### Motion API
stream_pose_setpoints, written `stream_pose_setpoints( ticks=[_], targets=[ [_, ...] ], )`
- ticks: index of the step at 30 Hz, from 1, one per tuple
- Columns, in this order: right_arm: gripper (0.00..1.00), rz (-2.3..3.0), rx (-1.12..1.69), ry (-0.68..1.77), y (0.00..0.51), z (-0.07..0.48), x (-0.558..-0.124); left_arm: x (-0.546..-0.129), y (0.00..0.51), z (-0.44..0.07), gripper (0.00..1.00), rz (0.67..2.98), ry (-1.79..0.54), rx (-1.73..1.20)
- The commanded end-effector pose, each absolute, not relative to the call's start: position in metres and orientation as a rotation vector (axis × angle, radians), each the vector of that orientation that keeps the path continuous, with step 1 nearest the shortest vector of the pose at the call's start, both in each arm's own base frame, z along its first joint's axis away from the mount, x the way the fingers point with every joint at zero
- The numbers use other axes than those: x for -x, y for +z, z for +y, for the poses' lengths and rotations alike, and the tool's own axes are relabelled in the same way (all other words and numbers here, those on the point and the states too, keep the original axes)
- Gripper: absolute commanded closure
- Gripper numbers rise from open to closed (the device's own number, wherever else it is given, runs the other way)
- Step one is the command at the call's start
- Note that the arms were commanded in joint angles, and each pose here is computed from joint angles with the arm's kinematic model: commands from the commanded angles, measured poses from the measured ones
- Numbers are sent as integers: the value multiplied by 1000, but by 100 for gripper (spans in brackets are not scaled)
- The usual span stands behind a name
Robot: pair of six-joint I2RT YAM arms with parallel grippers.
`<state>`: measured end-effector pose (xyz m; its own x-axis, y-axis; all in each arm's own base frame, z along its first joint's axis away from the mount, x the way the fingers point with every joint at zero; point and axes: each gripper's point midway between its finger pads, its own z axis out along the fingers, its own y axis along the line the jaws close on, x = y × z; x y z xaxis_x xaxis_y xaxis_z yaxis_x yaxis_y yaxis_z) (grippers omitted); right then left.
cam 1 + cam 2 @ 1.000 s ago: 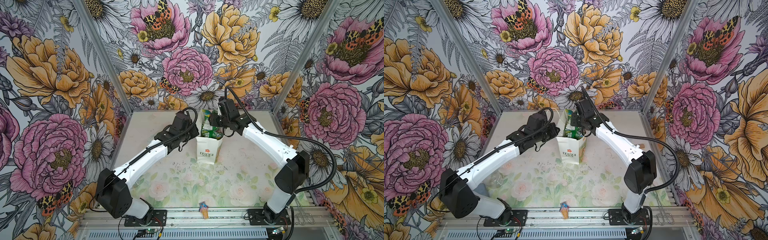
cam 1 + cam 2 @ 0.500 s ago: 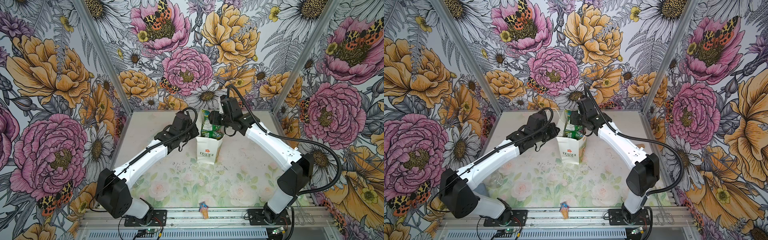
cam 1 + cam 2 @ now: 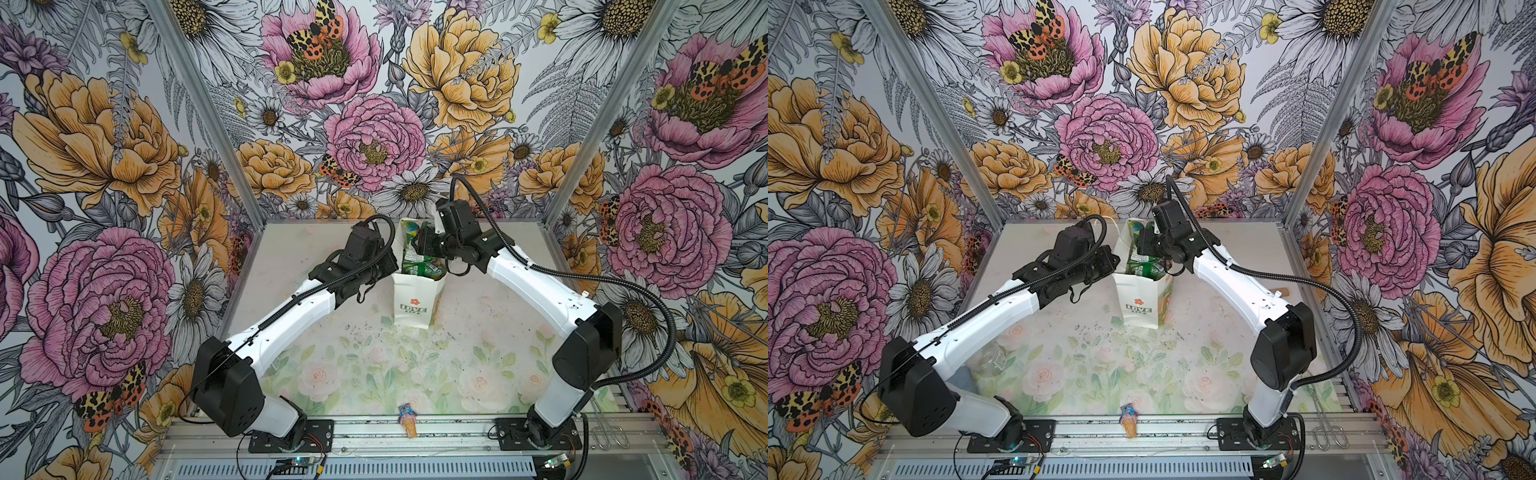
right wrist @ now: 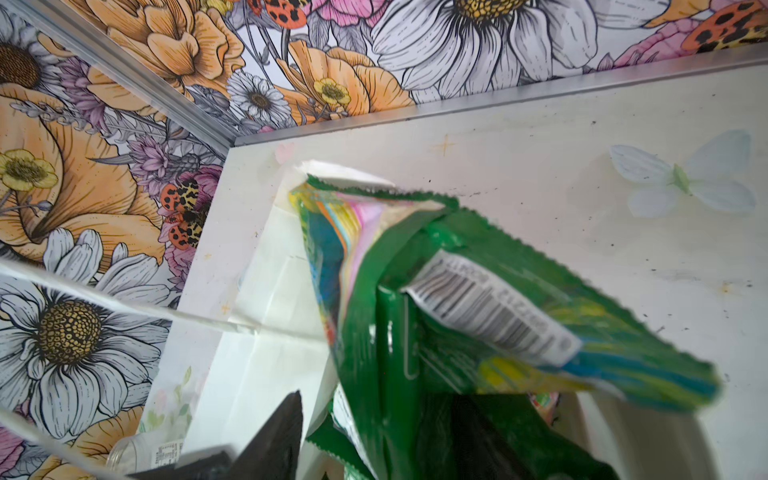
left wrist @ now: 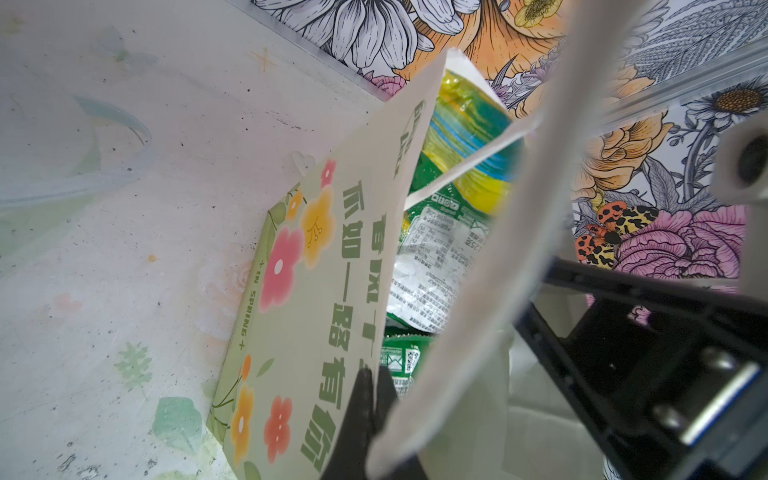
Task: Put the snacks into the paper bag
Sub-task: 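Push the green chip bag deeper into the paper bag with the right gripper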
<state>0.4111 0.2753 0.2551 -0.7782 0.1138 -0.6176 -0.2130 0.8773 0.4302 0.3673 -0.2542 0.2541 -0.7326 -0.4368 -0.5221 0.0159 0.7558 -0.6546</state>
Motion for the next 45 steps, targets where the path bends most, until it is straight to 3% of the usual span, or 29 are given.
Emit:
stream_pose_setpoints(
  ticks=[1, 9, 10, 14, 28, 30, 32, 35, 45],
  targets=[
    [41, 2397, 85, 696, 252, 284, -401, -367, 256, -248, 100, 2257, -851, 332],
    [42, 2393, 133, 782, 262, 291, -387, -366, 256, -249, 100, 2259, -853, 329],
    [44, 2379, 139, 784, 268, 291, -387, -365, 255, -250, 100, 2261, -852, 329],
    [69, 2326, 153, 779, 288, 288, -387, -365, 256, -249, 100, 2259, -853, 328],
    [87, 2199, 151, 828, 345, 282, -380, -362, 258, -246, 100, 2250, -847, 333],
    [83, 2178, 142, 813, 353, 277, -379, -362, 257, -246, 100, 2251, -846, 332],
    [67, 2157, 111, 769, 359, 267, -381, -362, 257, -246, 100, 2252, -847, 331],
    [56, 2131, 83, 737, 367, 258, -384, -363, 257, -247, 100, 2251, -849, 330],
    [52, 2190, 61, 713, 349, 260, -415, -363, 256, -248, 100, 2255, -851, 330]
  ],
)
